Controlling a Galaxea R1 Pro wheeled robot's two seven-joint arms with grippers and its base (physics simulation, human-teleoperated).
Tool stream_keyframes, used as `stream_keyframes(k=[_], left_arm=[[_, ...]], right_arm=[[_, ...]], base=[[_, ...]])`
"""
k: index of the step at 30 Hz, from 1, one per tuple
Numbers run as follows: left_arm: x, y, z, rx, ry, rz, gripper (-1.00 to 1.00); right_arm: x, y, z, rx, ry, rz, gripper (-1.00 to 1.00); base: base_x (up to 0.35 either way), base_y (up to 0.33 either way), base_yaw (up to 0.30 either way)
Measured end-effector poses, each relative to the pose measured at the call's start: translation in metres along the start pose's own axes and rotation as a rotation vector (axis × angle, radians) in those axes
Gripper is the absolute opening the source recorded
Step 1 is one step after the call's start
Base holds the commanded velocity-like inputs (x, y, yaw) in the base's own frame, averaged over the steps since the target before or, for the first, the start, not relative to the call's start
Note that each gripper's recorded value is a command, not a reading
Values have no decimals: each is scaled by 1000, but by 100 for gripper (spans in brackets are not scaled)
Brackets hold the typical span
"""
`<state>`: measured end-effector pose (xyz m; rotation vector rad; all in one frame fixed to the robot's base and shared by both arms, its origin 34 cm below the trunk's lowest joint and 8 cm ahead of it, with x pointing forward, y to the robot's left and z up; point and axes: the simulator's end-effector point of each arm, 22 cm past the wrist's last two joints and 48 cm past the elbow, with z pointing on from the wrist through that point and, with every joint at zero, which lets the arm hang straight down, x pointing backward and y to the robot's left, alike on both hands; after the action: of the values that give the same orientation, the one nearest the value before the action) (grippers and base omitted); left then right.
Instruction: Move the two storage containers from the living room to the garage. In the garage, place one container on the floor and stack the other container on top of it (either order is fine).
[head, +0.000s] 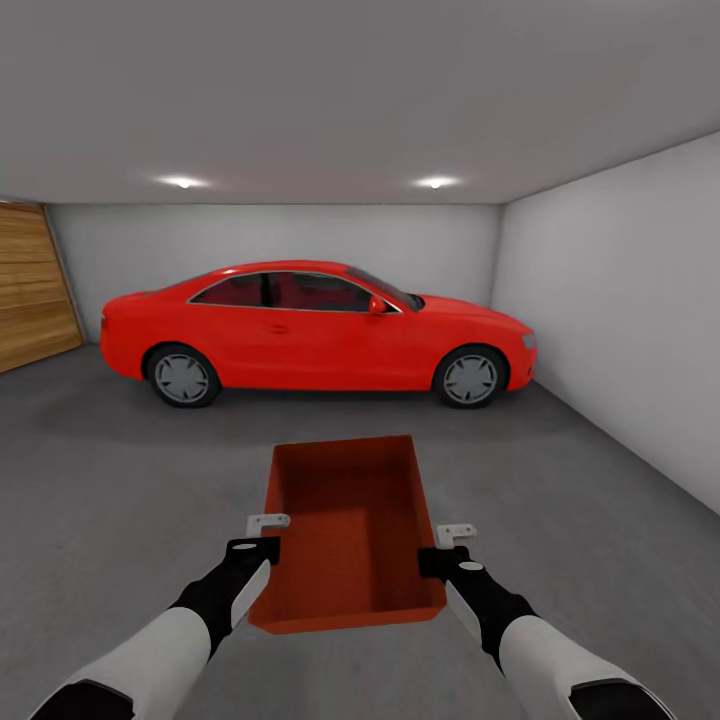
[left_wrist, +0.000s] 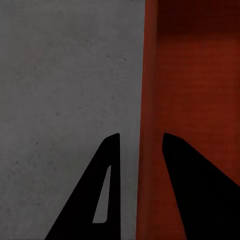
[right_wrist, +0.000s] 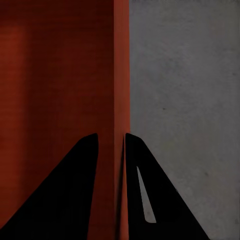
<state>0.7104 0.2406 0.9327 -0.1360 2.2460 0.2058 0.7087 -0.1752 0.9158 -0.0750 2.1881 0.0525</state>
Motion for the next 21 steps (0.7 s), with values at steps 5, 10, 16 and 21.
stream_keyframes(k=[5,10,16,21], left_arm=[[0,0,0,0,-1,0,-100],[0,0,0,0,0,1,-100],[0,0,0,0,0,1,-100],[0,0,0,0,3,2,-100]], right_arm=[[0,0,0,0,-1,0,-100],[0,0,0,0,0,1,-100],[0,0,0,0,1,1,-100],[1,0,1,1,3,1,-100]], base=[[322,0,0],[322,0,0],[305,0,-1],[63,0,-172]])
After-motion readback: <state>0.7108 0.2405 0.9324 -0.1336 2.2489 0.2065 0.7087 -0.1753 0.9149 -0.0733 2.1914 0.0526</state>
